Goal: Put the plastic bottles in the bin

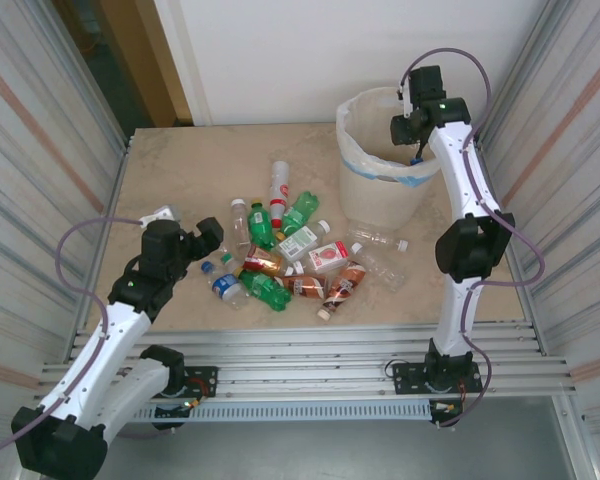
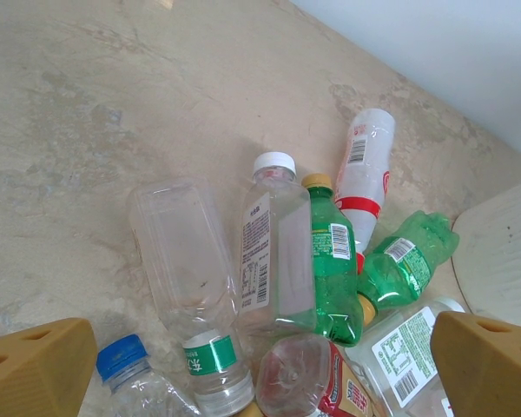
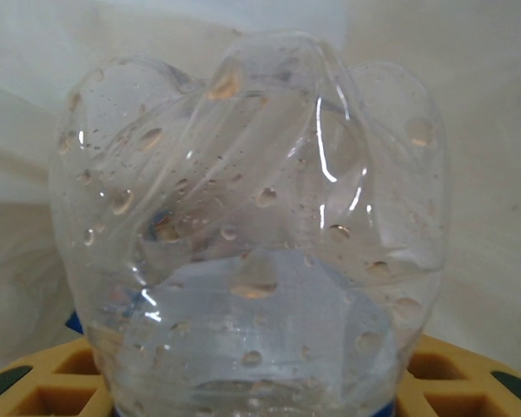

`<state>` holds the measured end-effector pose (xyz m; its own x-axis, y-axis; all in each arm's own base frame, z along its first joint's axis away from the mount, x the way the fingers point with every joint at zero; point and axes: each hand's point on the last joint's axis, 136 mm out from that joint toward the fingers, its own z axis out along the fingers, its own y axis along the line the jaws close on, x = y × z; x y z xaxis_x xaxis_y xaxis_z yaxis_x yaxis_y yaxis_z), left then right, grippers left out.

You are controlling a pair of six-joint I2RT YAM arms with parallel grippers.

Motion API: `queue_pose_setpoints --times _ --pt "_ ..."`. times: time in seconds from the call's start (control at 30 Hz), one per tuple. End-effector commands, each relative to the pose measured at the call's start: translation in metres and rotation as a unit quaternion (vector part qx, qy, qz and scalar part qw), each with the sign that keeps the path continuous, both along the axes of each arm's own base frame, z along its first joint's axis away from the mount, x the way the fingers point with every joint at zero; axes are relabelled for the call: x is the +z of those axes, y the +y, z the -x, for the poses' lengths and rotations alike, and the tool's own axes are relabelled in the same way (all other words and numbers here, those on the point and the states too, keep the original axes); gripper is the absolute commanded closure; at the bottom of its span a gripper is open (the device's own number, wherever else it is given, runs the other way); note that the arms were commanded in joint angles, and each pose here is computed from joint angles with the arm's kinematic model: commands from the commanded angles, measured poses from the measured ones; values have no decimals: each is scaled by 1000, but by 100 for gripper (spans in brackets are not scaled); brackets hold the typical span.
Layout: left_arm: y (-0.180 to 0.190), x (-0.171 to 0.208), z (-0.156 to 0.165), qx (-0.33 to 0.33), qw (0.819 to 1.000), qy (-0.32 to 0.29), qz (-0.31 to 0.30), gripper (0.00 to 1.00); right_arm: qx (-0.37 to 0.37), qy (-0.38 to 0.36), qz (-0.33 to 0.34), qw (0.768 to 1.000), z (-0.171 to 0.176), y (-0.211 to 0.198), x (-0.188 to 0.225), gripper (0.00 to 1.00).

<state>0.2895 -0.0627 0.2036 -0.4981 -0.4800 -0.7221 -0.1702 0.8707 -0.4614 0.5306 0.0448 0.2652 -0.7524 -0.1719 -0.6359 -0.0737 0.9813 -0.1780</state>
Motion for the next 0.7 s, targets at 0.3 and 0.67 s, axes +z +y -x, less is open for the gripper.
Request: queue_pose_setpoints --times 0.3,0.67 --pt "5 9 4 8 1000 -11 4 1 -9 53 44 998 -5 -13 -60 59" --pt "6 9 5 10 1000 -8 2 1 -8 67 44 997 -7 -12 -79 31"
